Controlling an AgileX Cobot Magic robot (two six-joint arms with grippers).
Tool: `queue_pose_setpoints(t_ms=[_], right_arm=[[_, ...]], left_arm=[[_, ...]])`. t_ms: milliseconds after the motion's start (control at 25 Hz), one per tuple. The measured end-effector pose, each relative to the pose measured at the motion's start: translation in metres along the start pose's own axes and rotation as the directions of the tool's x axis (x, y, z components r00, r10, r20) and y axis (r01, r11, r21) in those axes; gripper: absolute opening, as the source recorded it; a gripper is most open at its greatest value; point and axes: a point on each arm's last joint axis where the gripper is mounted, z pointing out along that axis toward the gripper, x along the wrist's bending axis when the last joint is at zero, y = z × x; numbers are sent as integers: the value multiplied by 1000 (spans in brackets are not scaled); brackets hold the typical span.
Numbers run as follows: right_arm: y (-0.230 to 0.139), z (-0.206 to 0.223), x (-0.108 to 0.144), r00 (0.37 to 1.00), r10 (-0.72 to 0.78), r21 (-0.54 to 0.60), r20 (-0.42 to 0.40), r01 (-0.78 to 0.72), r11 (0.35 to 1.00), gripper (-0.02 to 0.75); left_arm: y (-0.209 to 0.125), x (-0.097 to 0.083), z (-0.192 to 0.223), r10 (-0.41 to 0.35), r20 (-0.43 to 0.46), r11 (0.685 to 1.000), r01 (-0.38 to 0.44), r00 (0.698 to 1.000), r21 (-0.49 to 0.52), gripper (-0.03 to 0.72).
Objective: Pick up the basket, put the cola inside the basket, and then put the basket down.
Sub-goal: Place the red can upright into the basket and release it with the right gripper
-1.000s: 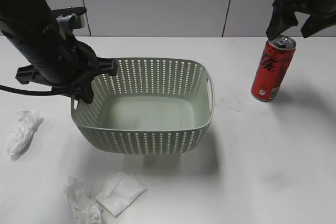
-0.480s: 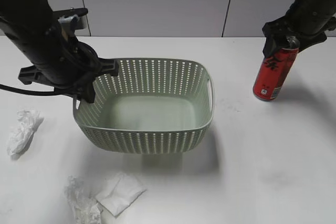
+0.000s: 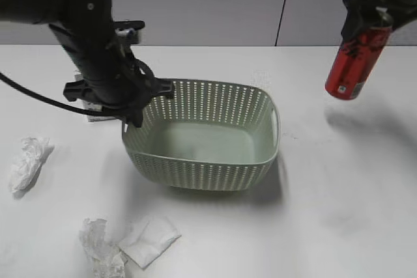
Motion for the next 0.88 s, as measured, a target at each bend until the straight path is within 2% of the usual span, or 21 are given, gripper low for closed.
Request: queue_pose_setpoints(t_ms=[160,240,360,440,520,720,880], right_arm=[[-5,-61,43,995,-95,-102,-42,90,991,512],[-11,-85,75,981,-176,-145,-79,163,976,512],[-22,-96,116,952,-276,-172,-131,253,952,512],[-31,-84,133,938,-307,-164,-158,282,945,512],[-41,-62,140,934,-318,-156,-165,294,943,512],[-74,-6,139,940,-300,-124,-163,282,951,512],[-92,13,136,942,-294,-75,-164,286,955,517]], left_arm=[[13,-23,11,41,2,999,-41,999,9,-3],[17,-32,10,56,13,998,-56,998,-3,-3],[21,-39,6,61,28,998,-60,998,-16,-3],[21,-39,5,60,26,998,-60,998,-11,-3],[19,-38,5,61,17,998,-61,998,7,-3],[17,-38,6,53,13,998,-54,998,35,-3],[15,-40,6,26,41,998,-28,999,51,-3]])
